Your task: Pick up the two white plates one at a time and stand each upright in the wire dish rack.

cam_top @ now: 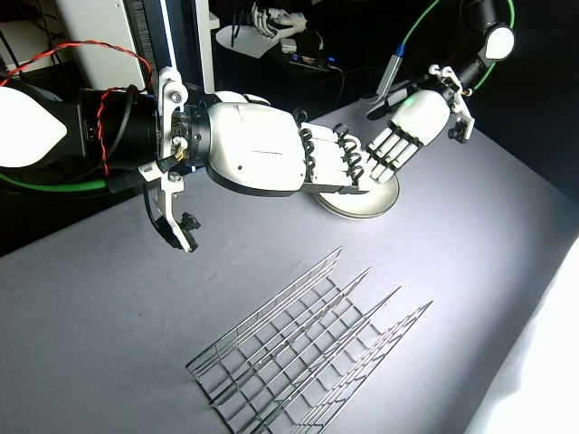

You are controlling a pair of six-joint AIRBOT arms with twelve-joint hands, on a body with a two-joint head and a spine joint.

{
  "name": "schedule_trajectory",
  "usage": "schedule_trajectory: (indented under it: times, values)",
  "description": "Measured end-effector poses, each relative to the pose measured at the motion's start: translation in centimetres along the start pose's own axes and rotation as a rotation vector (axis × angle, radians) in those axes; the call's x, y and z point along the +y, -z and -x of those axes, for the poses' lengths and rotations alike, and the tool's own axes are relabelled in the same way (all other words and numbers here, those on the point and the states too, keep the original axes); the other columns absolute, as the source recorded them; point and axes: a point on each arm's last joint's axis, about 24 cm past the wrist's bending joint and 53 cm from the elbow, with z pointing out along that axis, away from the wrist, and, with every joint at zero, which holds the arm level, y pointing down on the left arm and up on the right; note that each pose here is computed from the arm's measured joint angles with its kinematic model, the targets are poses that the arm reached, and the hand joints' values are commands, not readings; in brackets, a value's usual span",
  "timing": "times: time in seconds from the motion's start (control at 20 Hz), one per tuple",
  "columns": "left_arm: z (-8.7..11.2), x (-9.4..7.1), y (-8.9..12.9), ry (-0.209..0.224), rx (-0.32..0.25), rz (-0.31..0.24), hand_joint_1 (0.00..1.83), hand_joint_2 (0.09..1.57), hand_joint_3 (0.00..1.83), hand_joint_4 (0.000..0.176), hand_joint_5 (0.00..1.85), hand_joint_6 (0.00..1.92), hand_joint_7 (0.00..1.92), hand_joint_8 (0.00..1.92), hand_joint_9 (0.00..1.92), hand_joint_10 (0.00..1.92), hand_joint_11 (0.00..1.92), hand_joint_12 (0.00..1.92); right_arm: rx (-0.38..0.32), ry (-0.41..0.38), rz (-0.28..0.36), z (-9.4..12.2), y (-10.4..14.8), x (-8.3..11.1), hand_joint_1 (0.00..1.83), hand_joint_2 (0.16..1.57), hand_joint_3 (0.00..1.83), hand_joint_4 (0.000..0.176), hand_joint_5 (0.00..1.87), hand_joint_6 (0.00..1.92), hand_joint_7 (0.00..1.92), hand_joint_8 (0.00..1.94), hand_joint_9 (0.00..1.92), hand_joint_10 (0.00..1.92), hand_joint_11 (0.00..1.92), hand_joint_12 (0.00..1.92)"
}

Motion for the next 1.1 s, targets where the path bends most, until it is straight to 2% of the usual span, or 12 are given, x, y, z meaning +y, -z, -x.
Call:
schedule_trajectory:
  times: [0.2, 0.4, 0.85, 1.0, 1.1]
  values:
    - [-0.1, 0.2, -0.1, -0.002, 0.005, 0.006, 0.00, 1.03, 0.00, 0.000, 0.00, 0.00, 0.00, 0.00, 0.00, 0.00, 0.00, 0.00, 0.001, 0.000, 0.013, -0.1, 0.1, 0.3, 0.00, 1.01, 0.00, 0.000, 0.00, 0.00, 0.00, 0.00, 0.00, 0.00, 0.00, 0.00]
    - [0.1, 0.5, -1.2, -0.003, -0.003, 0.004, 0.00, 1.03, 0.00, 0.000, 0.00, 0.00, 0.00, 0.00, 0.00, 0.00, 0.00, 0.00, 0.002, 0.001, 0.016, -0.2, 0.1, 0.3, 0.00, 1.01, 0.00, 0.000, 0.00, 0.00, 0.00, 0.00, 0.00, 0.00, 0.00, 0.00]
    - [3.2, 0.0, -6.2, -0.016, -0.079, -0.054, 0.00, 1.04, 0.00, 0.000, 0.00, 0.00, 0.00, 0.00, 0.00, 0.00, 0.00, 0.00, 0.023, -0.008, 0.008, -1.1, 0.3, 0.0, 0.00, 0.99, 0.00, 0.000, 0.00, 0.00, 0.00, 0.00, 0.00, 0.00, 0.00, 0.00]
    - [3.9, 0.0, -6.9, -0.018, -0.087, -0.061, 0.00, 1.04, 0.00, 0.000, 0.00, 0.00, 0.00, 0.00, 0.00, 0.00, 0.00, 0.00, 0.059, 0.019, 0.029, -2.3, -0.1, 0.4, 0.22, 0.95, 0.00, 0.000, 0.00, 0.00, 0.00, 0.00, 0.00, 0.00, 0.00, 0.00]
    - [4.0, 0.0, -7.0, -0.014, -0.090, -0.063, 0.00, 1.04, 0.00, 0.000, 0.00, 0.00, 0.00, 0.00, 0.00, 0.00, 0.00, 0.00, 0.084, 0.041, 0.045, -3.1, -0.2, 0.7, 0.38, 0.98, 0.00, 0.000, 0.00, 0.00, 0.00, 0.00, 0.00, 0.00, 0.00, 0.00]
